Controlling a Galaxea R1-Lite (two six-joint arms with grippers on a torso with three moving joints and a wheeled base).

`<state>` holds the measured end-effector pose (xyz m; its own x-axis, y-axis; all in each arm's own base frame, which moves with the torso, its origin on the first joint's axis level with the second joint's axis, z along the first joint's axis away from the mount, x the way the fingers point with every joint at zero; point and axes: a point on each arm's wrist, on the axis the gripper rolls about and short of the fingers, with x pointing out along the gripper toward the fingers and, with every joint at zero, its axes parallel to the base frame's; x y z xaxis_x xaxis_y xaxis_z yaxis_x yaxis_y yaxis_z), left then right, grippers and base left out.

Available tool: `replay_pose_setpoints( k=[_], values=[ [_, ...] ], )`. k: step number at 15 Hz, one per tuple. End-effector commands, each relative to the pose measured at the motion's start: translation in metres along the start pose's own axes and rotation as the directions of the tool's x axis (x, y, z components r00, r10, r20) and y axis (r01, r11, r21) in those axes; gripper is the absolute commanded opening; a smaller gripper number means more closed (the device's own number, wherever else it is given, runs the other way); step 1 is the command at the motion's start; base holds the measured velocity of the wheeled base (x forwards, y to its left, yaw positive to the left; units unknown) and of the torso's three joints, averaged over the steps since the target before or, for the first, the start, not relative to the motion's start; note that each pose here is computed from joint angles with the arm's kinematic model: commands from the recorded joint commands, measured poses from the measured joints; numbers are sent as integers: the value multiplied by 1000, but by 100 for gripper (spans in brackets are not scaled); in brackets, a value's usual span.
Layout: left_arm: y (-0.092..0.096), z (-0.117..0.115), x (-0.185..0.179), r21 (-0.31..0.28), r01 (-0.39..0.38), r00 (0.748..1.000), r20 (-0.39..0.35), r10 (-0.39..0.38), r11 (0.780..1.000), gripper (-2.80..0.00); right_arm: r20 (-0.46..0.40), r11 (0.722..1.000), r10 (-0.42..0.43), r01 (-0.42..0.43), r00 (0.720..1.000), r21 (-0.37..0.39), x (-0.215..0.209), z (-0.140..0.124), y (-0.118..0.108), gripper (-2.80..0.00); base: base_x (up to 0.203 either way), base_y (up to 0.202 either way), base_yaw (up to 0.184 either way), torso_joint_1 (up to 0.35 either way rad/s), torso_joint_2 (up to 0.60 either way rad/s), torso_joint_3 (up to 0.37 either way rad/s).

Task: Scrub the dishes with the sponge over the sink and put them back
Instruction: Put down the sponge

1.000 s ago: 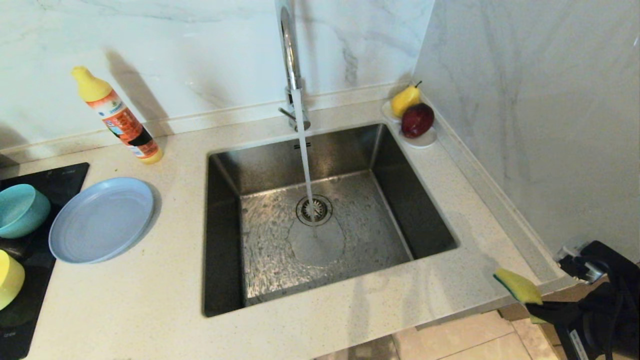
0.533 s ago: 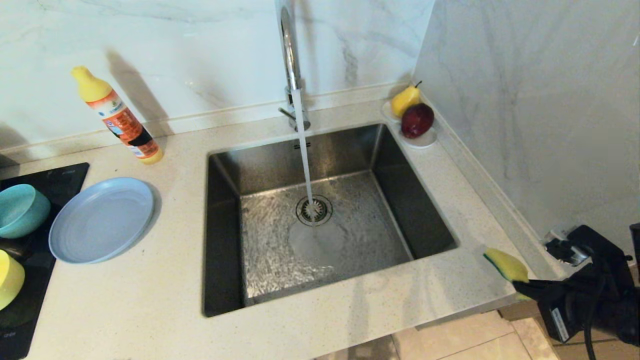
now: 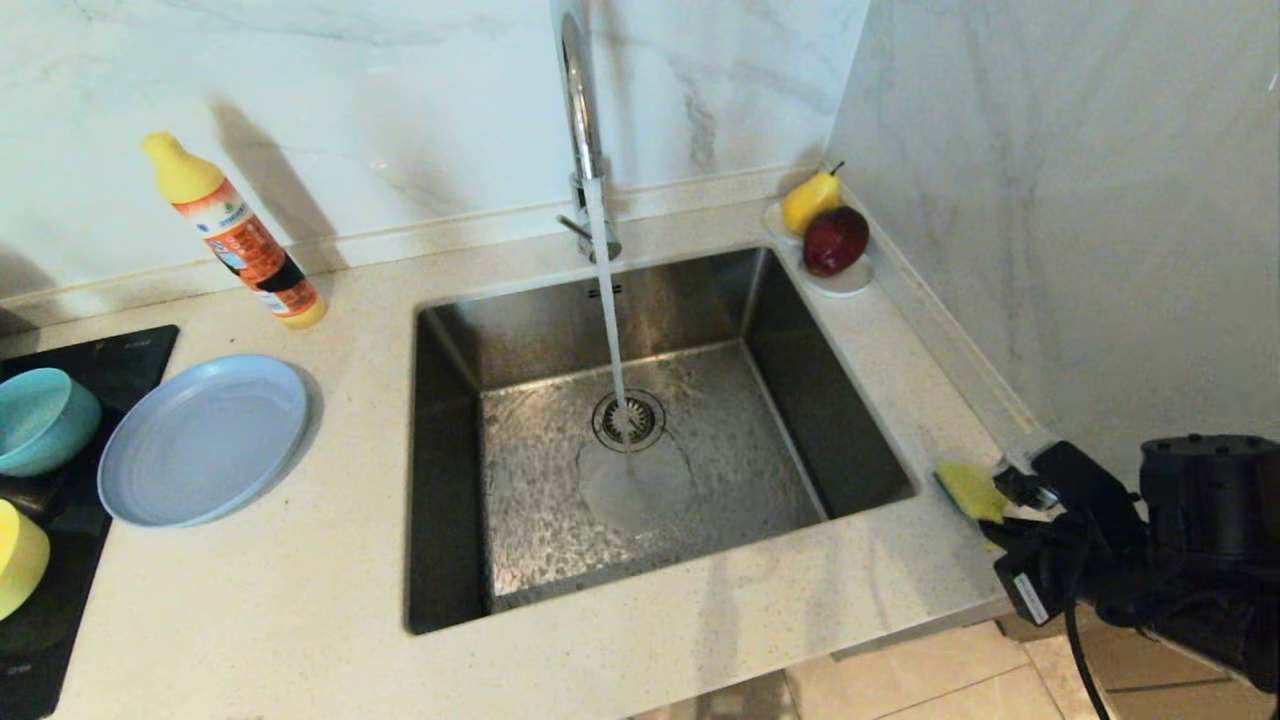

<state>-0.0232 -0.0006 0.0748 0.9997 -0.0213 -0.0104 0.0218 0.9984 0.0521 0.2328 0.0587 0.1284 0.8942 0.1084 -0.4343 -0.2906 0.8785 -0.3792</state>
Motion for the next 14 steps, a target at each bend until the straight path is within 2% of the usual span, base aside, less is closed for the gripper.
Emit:
replay_pose_setpoints(
  k=[1,5,9,14],
  values=[
    [0,0,0,0,0,1000,-3,0,1000,-280,-27,1000,7,-7,1000,-24,21,-3,6,-280,0,0,0,0,0,0],
    [0,0,0,0,0,1000,-3,0,1000,-280,19,998,-46,47,999,-45,36,17,1,-280,0,0,0,0,0,0],
    [0,0,0,0,0,1000,-3,0,1000,-280,41,993,-74,78,996,-86,36,22,-1,-280,0,0,0,0,0,0],
    [0,0,0,0,-1,1000,-3,1,1000,-280,34,992,-89,91,995,-87,38,23,0,-280,0,0,0,0,0,0]
  ],
)
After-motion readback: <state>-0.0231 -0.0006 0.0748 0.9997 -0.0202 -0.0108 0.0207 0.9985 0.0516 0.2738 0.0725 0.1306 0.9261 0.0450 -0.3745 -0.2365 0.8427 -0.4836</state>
